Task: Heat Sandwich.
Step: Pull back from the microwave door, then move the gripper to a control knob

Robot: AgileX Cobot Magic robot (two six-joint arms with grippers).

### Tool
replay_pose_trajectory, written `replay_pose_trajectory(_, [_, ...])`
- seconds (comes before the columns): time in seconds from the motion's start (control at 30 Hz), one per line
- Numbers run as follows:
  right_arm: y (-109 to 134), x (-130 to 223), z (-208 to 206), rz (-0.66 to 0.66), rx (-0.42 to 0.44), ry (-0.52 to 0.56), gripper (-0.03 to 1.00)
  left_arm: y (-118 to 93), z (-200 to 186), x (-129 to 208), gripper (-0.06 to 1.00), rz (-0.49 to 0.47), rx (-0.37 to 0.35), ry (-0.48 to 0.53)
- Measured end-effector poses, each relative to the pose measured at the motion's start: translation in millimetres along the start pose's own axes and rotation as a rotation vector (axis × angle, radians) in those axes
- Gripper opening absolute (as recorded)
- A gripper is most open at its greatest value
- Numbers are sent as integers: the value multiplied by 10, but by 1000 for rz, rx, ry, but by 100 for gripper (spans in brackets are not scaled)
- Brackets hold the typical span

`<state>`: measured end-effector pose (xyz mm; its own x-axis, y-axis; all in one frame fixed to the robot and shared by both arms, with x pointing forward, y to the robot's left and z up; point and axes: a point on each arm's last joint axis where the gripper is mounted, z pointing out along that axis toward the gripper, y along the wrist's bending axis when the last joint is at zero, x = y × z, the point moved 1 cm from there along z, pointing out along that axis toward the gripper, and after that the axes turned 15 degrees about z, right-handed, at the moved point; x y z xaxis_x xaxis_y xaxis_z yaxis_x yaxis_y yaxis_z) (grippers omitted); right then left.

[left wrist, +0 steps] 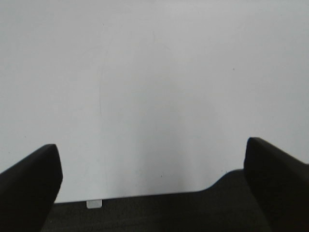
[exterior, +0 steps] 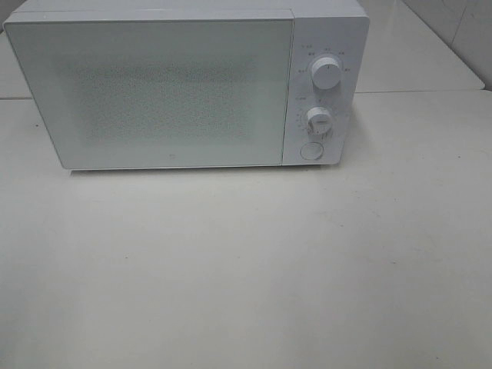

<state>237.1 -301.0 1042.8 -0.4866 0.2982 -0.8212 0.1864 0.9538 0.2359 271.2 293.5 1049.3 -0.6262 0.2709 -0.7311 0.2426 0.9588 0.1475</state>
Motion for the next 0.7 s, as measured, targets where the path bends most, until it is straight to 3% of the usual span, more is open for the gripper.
replay_pose_trajectory(0.33, [0,0,0,0,0,0,77,-27,-115,135,96,16,-66,-176])
replay_pose_trajectory(0.7, [0,0,0,0,0,0,77,-46,-203,188,96,21,-91,-259])
